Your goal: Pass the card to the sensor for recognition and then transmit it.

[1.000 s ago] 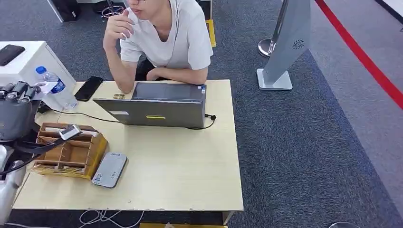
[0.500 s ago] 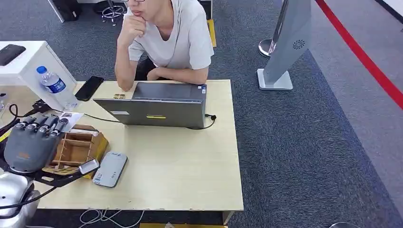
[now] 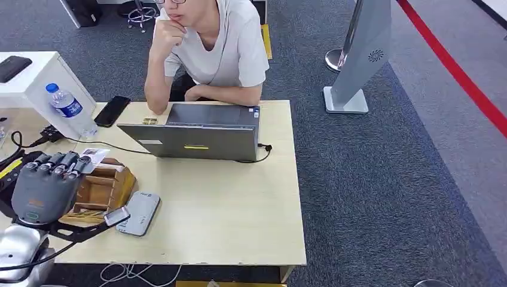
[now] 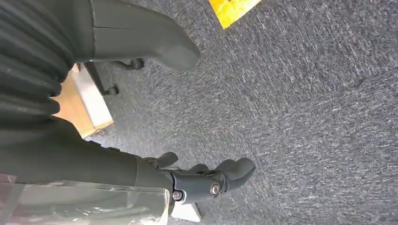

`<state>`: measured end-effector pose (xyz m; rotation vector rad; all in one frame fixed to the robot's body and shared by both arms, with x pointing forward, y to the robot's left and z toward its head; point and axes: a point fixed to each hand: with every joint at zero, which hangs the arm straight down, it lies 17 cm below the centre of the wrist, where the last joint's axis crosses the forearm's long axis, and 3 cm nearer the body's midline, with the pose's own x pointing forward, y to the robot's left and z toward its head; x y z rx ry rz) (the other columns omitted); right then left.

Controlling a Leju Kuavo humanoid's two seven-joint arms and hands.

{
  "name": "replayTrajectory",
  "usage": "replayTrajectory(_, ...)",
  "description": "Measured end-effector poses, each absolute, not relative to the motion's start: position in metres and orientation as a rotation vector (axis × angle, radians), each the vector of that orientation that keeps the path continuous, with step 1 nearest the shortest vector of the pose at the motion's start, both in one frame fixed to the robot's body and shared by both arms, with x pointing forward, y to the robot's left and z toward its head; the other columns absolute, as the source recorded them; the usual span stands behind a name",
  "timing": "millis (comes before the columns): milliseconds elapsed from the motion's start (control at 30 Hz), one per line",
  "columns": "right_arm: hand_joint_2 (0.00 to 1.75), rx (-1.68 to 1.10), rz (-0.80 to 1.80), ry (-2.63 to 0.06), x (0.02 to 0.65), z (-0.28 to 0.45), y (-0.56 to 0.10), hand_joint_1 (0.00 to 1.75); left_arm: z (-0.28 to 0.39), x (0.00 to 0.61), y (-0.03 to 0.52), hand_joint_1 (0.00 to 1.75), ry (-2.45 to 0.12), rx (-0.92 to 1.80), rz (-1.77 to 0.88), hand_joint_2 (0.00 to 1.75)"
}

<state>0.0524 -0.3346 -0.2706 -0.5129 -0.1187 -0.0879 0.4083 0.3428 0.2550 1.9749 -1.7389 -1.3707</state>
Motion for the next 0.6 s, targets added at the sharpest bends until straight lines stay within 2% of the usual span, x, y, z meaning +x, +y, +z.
replayTrajectory(600, 1.75, -0.513, -0.080, -0.120, 0.053, -0.271, -0.335, 0.00, 0.237, 0.414, 0.352, 1.75, -1.677, 1.948, -1.389, 1.75)
